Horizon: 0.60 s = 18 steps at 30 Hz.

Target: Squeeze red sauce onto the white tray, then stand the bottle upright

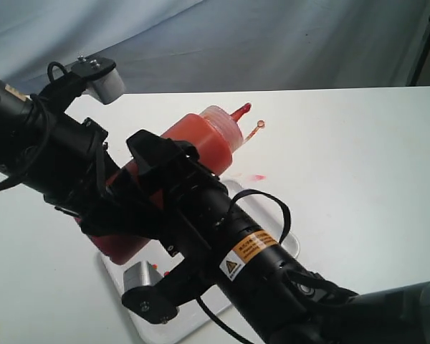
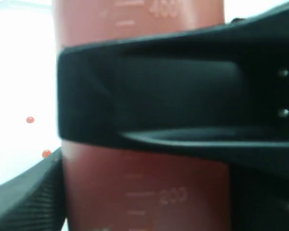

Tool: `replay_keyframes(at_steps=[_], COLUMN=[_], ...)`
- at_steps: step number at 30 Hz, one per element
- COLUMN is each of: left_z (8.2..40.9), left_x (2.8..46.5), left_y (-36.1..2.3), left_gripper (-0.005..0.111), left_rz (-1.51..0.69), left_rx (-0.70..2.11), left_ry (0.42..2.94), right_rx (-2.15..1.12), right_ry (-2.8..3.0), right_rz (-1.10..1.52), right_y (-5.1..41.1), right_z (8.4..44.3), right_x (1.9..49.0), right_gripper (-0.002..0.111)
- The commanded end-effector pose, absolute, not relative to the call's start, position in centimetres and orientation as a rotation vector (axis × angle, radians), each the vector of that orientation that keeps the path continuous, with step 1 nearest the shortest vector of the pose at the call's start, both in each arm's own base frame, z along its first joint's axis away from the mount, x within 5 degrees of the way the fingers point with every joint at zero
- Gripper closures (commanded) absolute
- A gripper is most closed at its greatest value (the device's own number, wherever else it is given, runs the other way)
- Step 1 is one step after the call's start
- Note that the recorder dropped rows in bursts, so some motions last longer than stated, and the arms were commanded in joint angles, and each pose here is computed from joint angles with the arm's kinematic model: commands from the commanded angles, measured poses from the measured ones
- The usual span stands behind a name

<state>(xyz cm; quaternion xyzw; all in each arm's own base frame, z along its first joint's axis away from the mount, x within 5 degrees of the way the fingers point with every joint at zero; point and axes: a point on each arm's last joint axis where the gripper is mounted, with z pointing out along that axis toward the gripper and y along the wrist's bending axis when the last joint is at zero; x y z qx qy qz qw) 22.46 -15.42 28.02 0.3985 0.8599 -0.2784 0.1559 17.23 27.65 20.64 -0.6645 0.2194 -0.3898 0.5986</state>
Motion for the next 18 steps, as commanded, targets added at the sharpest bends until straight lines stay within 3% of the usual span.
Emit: replay_keyframes(at_steps=[1, 18], left_z=[27.1, 26.5], left_x=[22.1, 21.0], left_y=[-15.0, -14.1], left_gripper=[0.107, 0.107], left_rz=[-0.731, -0.704], left_rx=[1.209, 1.294], left_ry=[2.531, 2.682], right_rx=[-1.300, -1.298], right_ry=[0.351, 0.273], right_rz=[-0.961, -0.946], right_y=[28.4, 28.8], right_z=[24.6, 24.7], right_x=[16.4, 16.0], right_gripper=[0.108, 0.108])
